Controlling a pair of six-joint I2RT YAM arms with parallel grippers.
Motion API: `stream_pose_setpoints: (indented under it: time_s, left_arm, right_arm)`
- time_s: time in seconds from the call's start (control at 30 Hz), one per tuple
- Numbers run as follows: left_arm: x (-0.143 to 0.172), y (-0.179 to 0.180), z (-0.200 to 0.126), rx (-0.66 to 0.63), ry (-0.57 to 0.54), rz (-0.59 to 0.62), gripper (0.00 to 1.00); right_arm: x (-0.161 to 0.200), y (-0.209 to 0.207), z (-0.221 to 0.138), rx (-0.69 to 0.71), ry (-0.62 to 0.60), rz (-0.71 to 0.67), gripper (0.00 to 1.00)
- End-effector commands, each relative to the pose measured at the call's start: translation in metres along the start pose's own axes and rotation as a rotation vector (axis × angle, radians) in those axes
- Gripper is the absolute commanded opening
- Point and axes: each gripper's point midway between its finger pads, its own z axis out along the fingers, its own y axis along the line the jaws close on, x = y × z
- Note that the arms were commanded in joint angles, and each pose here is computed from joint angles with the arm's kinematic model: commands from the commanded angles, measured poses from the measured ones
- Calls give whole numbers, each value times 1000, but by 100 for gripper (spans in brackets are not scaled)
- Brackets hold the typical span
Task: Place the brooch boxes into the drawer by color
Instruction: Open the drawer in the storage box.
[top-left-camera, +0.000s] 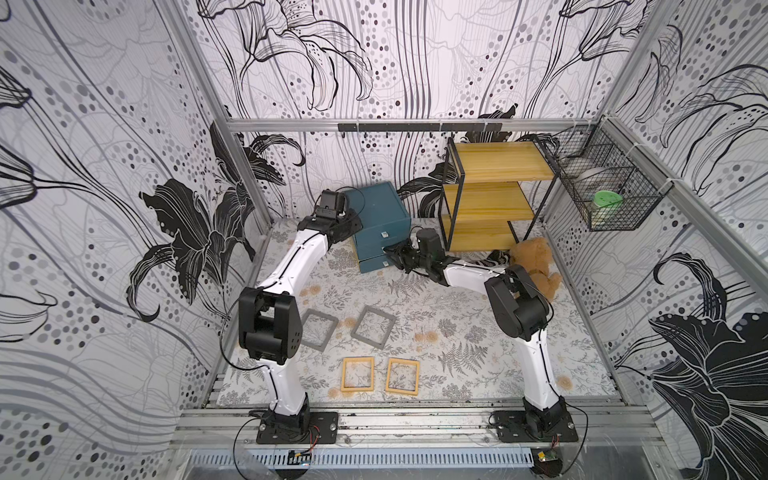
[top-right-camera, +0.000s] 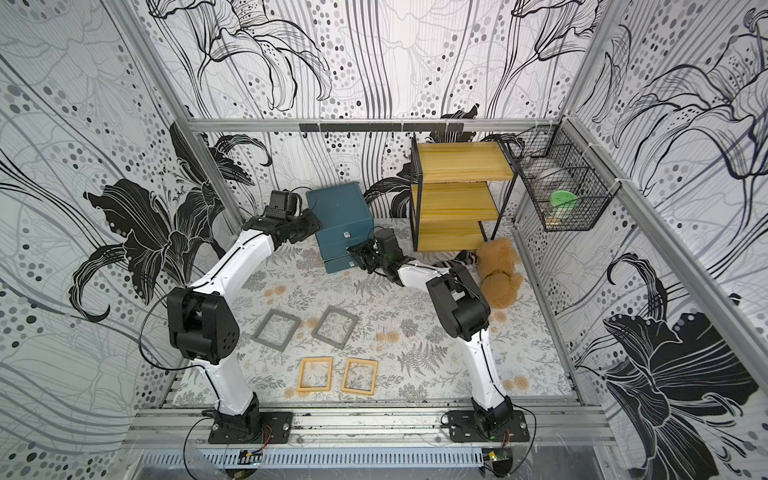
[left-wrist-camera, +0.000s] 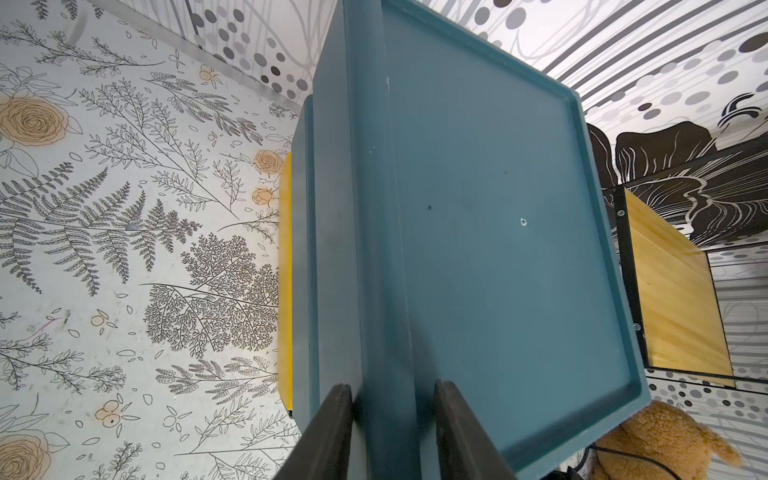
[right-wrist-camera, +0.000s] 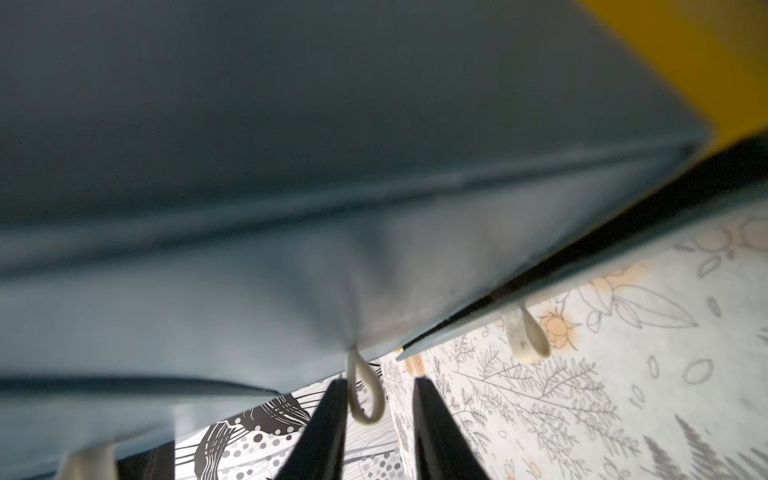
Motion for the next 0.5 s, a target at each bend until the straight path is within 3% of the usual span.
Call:
stream_pose_setpoints:
  time_s: [0.0, 0.13, 0.3, 0.47]
  left_arm:
    - [5, -2, 1, -7, 20, 11, 37]
    - [5, -3, 0, -4, 19, 12, 37]
    - [4, -3, 0, -1, 18, 10, 37]
    - [5, -3, 0, 1, 21, 10, 37]
  right_arm:
    - [3, 11, 5, -31, 6, 5, 28]
    - [-1, 12, 4, -30, -13, 10, 21]
    - [-1, 10, 0, -21, -34, 28, 0]
    - [4, 9, -6, -25, -38, 51, 0]
